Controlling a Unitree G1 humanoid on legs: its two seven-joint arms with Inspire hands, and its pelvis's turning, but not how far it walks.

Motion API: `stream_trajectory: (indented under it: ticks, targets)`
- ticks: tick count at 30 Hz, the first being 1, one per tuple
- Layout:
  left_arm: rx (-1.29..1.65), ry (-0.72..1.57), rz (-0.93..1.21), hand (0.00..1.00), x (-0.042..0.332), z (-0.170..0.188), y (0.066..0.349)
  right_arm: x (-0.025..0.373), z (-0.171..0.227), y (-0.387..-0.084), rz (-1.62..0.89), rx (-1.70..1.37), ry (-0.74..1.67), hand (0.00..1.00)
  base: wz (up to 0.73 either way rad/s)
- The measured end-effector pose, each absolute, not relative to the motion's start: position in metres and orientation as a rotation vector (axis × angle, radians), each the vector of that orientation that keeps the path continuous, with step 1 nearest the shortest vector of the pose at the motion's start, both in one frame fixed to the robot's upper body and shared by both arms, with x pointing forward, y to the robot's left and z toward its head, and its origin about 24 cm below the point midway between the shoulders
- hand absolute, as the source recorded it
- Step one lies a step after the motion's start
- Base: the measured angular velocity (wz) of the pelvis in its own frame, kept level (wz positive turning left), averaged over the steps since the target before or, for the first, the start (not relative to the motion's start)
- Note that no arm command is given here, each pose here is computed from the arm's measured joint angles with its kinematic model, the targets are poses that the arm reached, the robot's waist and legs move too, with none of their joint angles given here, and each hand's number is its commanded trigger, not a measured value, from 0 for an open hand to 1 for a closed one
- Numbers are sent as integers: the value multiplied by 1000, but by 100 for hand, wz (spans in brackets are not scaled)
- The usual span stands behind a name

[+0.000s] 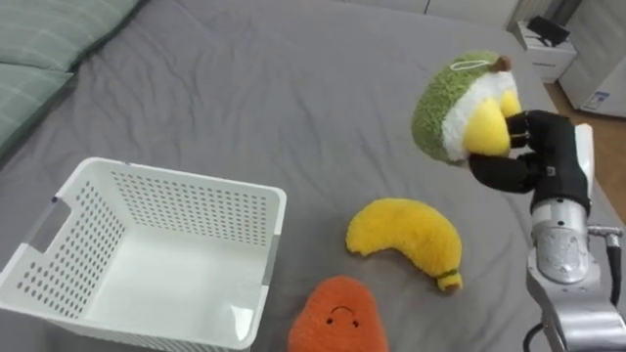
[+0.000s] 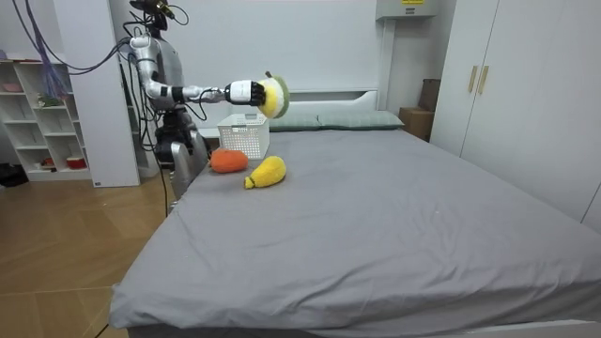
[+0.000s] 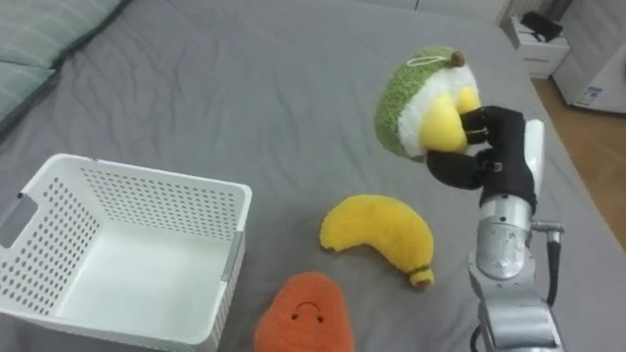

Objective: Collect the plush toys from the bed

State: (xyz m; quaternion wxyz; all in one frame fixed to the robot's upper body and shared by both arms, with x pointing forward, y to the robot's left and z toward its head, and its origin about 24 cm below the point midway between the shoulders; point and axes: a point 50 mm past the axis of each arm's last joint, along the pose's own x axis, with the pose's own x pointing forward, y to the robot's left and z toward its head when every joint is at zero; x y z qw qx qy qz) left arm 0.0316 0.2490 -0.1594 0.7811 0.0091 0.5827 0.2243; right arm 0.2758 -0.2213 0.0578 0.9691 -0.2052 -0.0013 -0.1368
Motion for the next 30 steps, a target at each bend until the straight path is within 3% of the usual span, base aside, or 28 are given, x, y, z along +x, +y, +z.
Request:
stream_trajectory:
  ticks: [16, 25, 27, 28, 29, 30]
  targets:
    - [16, 1250, 473, 0, 35, -159, 247, 294, 69, -148, 54, -444, -70, 100, 21]
    - [7, 1169, 479, 0, 56, -153, 250, 290, 64, -111, 268, -505, -76, 100, 9]
    - [6, 1167, 478, 0, 57, -153, 250, 289, 62, -108, 289, -519, -68, 80, 17]
    - [6, 1166, 478, 0, 57, -153, 250, 289, 60, -107, 296, -529, -64, 53, 7]
    - [6, 1167, 479, 0, 57, -153, 250, 288, 57, -105, 308, -550, -54, 13, 0]
    - [8, 1170, 481, 0, 56, -153, 251, 287, 55, -103, 319, -564, -46, 1, 6]
